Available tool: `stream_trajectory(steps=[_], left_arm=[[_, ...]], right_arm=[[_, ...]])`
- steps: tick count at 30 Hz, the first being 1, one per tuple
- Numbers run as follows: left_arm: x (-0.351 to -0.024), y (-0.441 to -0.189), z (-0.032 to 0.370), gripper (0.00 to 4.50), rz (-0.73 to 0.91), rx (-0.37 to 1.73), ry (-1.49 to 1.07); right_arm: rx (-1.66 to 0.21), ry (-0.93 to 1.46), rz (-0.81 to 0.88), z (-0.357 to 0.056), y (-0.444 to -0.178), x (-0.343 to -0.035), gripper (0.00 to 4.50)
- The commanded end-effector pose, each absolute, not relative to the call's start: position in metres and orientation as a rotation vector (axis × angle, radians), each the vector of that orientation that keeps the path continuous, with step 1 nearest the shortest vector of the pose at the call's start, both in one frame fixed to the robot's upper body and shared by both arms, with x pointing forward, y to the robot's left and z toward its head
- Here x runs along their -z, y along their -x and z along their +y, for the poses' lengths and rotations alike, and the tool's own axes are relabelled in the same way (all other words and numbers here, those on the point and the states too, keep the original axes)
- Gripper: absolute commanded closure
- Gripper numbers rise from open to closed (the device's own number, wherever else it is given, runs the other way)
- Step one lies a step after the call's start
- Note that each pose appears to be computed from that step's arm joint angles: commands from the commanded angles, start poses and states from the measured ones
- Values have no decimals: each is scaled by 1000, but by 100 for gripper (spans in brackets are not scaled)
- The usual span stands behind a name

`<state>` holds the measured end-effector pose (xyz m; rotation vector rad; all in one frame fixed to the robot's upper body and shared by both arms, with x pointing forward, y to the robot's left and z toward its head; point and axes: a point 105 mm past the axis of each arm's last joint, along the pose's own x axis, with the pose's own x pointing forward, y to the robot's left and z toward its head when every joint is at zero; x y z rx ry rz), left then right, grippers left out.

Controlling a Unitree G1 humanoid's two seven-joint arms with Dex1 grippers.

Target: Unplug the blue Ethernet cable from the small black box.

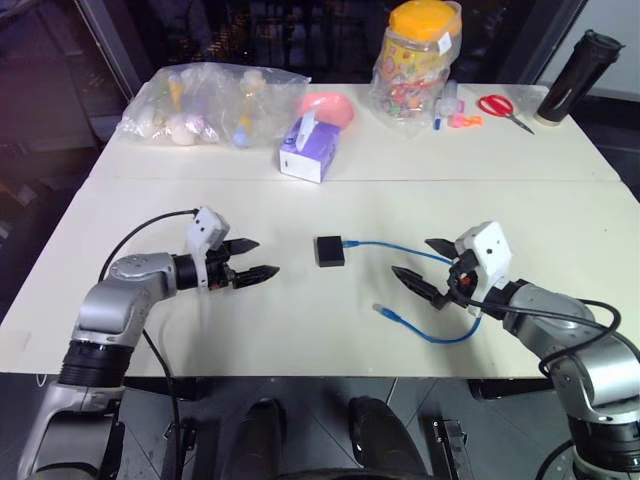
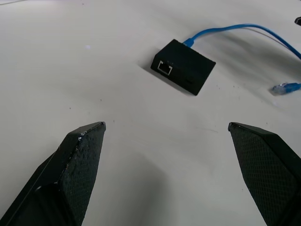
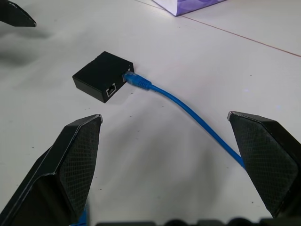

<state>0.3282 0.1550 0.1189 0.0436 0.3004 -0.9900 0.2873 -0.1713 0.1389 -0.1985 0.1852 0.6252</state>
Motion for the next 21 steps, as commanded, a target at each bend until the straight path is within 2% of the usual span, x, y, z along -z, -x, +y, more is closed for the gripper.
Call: stream_trajectory(steps=[1, 12, 17, 21], left_arm=[[-129, -332, 154, 12, 261, 998, -77], [-133, -336, 157, 12, 254, 1005, -138], [-157, -336, 146, 12, 234, 1125, -194], [-157, -333, 147, 12, 306, 1206, -311]], right_arm=[[-625, 227, 142, -170, -286, -147, 0], [-609, 260, 116, -173, -293, -150, 0], [-665, 335, 135, -173, -316, -144, 0], [-782, 387, 161, -159, -339, -134, 0]])
